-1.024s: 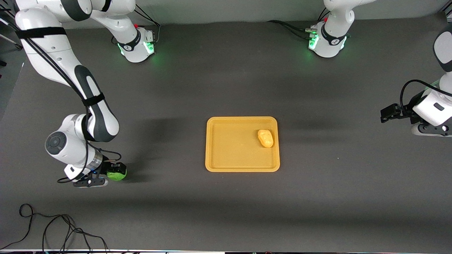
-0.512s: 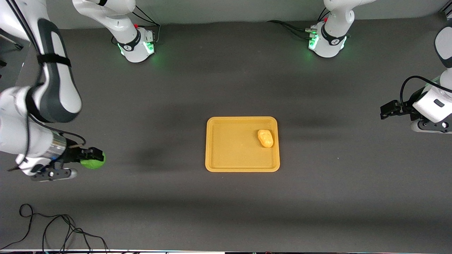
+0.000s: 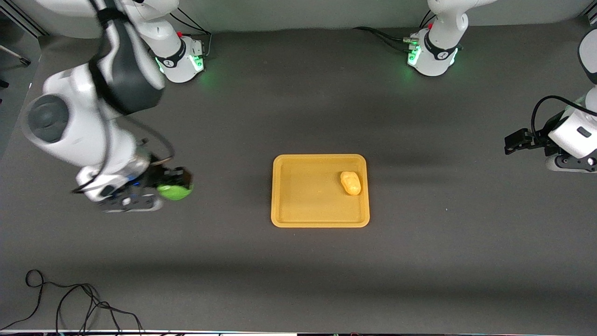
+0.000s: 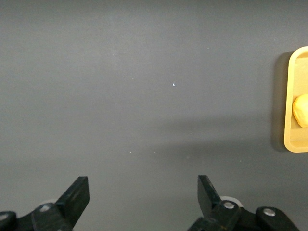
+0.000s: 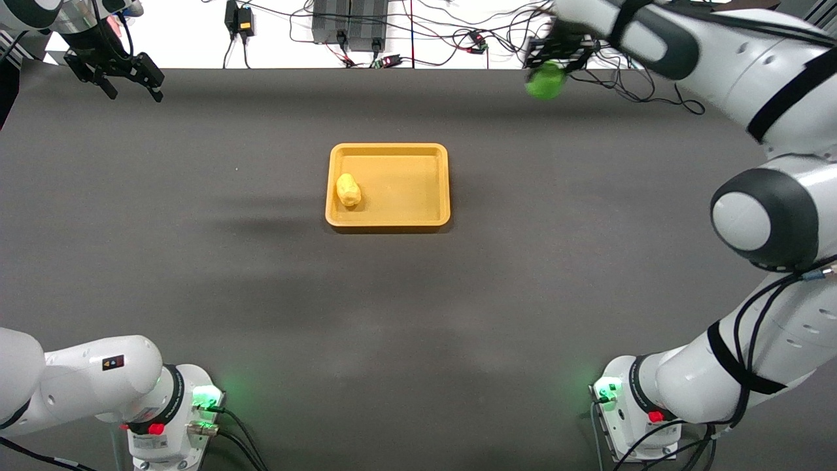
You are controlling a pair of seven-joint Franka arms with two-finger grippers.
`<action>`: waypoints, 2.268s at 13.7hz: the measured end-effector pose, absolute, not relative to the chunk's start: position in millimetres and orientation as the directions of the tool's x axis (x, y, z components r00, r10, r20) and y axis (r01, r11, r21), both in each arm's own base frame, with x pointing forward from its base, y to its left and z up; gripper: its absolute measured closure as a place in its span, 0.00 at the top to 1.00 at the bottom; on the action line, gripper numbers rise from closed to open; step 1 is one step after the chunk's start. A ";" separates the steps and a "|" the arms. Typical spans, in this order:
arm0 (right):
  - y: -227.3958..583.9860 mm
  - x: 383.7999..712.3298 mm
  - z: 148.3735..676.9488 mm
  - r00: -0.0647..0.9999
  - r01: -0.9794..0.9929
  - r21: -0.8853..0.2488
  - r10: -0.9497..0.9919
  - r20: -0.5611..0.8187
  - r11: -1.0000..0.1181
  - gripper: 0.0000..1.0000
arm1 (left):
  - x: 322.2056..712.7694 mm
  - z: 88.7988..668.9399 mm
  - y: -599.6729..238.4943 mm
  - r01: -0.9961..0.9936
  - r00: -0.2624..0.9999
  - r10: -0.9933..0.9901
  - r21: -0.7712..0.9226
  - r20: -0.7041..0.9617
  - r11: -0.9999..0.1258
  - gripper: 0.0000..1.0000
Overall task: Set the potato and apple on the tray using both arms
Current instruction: 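Carry the apple with the right gripper onto the tray beside the potato, then open the right gripper to release the apple on the tray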
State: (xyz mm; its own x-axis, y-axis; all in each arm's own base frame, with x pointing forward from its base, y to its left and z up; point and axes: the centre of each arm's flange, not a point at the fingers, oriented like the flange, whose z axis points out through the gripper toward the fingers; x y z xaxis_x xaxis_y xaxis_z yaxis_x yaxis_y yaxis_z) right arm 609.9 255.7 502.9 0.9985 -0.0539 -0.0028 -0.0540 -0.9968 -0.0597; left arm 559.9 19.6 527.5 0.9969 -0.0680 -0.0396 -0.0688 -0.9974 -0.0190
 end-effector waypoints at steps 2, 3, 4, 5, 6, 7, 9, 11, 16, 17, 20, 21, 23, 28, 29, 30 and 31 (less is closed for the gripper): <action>339.0 581.2 498.0 0.995 -0.102 -0.052 -0.102 -0.002 -0.993 0.73 | 556.8 531.8 19.0 -0.068 0.997 -0.067 -0.018 -0.049 -0.997 1.00; 379.8 568.4 490.9 0.992 -0.125 -0.038 -0.126 0.007 -0.991 0.73 | 554.3 537.6 18.7 -0.068 0.996 -0.067 -0.017 -0.067 -0.998 1.00; 419.7 556.9 480.4 0.988 -0.152 -0.022 -0.152 0.024 -0.988 0.73 | 551.9 547.1 18.4 -0.068 0.994 -0.066 -0.015 -0.082 -0.998 1.00; 455.8 546.9 467.5 0.984 -0.173 -0.011 -0.173 0.039 -0.985 0.73 | 550.7 558.6 18.0 -0.067 0.994 -0.066 -0.015 -0.082 -0.998 1.00; 486.7 539.1 451.9 0.982 -0.183 -0.006 -0.183 0.047 -0.983 0.73 | 550.5 568.8 17.0 -0.068 0.995 -0.066 -0.013 -0.072 -0.998 1.00; 510.0 535.0 432.9 0.982 -0.184 0.000 -0.184 0.047 -0.983 0.73 | 550.2 575.8 15.6 -0.069 0.996 -0.068 -0.012 -0.065 -0.998 1.00; 537.4 536.3 386.4 0.983 -0.177 0.009 -0.177 0.043 -0.984 0.73 | 550.3 578.8 13.3 -0.072 0.996 -0.072 -0.011 -0.062 -0.997 1.00; 549.1 541.8 334.9 0.985 -0.170 0.010 -0.169 0.042 -0.985 0.73 | 551.0 577.2 10.5 -0.078 0.995 -0.077 -0.008 -0.064 -0.997 1.00; 554.7 549.5 242.3 0.985 -0.167 0.012 -0.166 0.044 -0.986 0.73 | 555.9 568.4 4.6 -0.090 0.993 -0.090 -0.002 -0.072 -0.996 1.00; 553.7 548.9 231.2 0.985 -0.167 0.022 -0.166 0.038 -0.986 0.73 | 557.2 568.1 4.8 -0.090 0.994 -0.090 -0.002 -0.066 -0.996 1.00; 551.2 551.6 203.9 0.985 -0.168 0.013 -0.167 0.050 -0.986 0.73 | 560.0 564.2 0.8 -0.102 0.993 -0.102 0.001 -0.067 -0.995 1.00; 550.9 552.3 198.2 0.984 -0.168 0.004 -0.168 0.058 -0.986 0.73 | 560.6 563.0 -0.4 -0.105 0.992 -0.105 0.002 -0.069 -0.994 1.00; 550.1 553.3 194.9 0.984 -0.169 -0.002 -0.169 0.062 -0.986 0.73 | 561.2 564.7 -5.9 -0.117 0.991 -0.116 0.002 -0.065 -0.993 1.00; 546.4 558.8 197.2 0.982 -0.176 -0.007 -0.176 0.071 -0.984 0.80 | 563.9 581.7 -12.7 -0.128 0.991 -0.128 -0.002 -0.029 -0.992 1.00; 545.6 559.6 197.2 0.982 -0.176 -0.006 -0.176 0.073 -0.984 0.80 | 564.3 584.5 -12.9 -0.129 0.991 -0.129 -0.002 -0.023 -0.992 1.00; 545.1 560.2 197.3 0.982 -0.175 -0.004 -0.175 0.076 -0.984 0.81 | 564.4 586.8 -13.8 -0.130 0.991 -0.130 -0.003 -0.019 -0.991 1.00; 544.9 560.5 197.5 0.982 -0.175 -0.003 -0.174 0.079 -0.985 0.83 | 564.3 588.2 -15.0 -0.133 0.991 -0.132 -0.003 -0.019 -0.991 1.00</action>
